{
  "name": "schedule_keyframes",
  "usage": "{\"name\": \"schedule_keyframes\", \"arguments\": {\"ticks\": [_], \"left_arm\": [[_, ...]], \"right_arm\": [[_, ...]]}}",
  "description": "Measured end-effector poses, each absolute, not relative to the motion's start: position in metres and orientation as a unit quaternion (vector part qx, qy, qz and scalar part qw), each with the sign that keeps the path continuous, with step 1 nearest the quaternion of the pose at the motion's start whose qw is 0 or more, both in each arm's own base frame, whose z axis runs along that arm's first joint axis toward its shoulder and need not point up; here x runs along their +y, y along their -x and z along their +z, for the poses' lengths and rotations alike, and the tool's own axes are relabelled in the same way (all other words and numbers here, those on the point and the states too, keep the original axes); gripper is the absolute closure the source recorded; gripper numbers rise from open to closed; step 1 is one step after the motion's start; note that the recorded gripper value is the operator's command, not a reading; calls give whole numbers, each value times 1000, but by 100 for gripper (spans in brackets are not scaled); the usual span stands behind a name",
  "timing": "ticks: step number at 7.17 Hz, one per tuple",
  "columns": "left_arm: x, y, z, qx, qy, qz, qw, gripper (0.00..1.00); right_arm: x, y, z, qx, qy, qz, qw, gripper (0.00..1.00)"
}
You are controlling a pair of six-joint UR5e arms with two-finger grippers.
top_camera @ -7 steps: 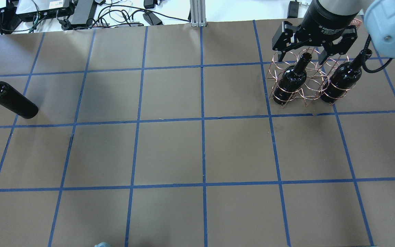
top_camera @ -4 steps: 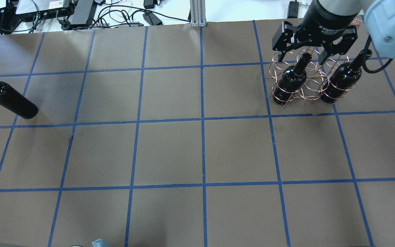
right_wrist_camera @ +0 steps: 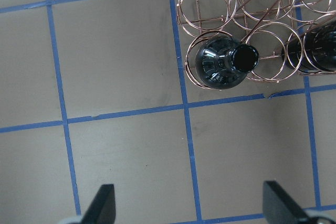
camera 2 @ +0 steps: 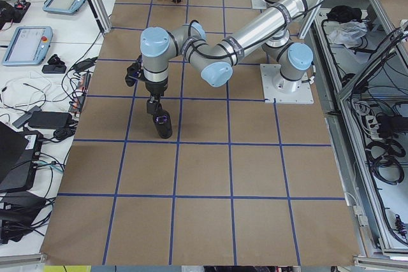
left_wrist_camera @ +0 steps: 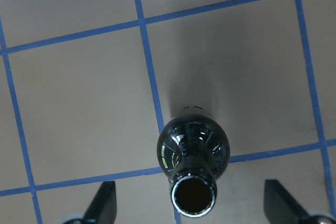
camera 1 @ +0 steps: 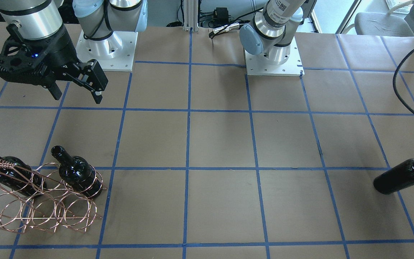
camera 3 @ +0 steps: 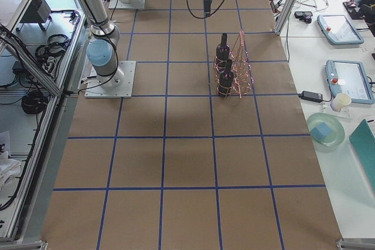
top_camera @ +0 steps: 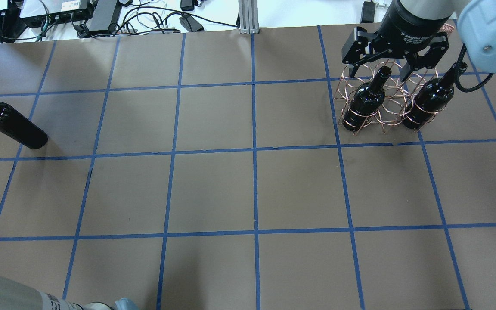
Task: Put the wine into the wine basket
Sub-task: 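Move the left gripper down over the neck of the lying dark bottle, then close the left gripper around the bottle neck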
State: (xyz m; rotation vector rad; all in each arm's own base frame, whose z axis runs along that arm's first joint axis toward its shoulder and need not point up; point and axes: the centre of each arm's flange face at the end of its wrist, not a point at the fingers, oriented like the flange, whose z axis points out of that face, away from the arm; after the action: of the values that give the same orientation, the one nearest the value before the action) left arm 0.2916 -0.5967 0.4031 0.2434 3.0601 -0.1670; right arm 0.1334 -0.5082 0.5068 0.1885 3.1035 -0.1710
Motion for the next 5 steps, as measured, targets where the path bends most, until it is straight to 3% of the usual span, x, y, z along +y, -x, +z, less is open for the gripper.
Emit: {"name": "schedule_keyframes", "arguments": {"ticks": [1,2,3,5], "left_arm": [[-598,-293,394,996,-66,-49,27,18],[-598,-293,387,997,-57,-40,21,21],[-597,-293,382,998,-54,-31,17,39],[-596,-292,380,998,-53,-24,12,39]], "right_arm": [[-508,-133,507,997,-61,-55,14,0],[-508,-133,507,997,-61,-55,14,0],[-508,-133,507,997,-61,-55,14,0],[-508,-133,507,997,-60,-55,14,0]]}}
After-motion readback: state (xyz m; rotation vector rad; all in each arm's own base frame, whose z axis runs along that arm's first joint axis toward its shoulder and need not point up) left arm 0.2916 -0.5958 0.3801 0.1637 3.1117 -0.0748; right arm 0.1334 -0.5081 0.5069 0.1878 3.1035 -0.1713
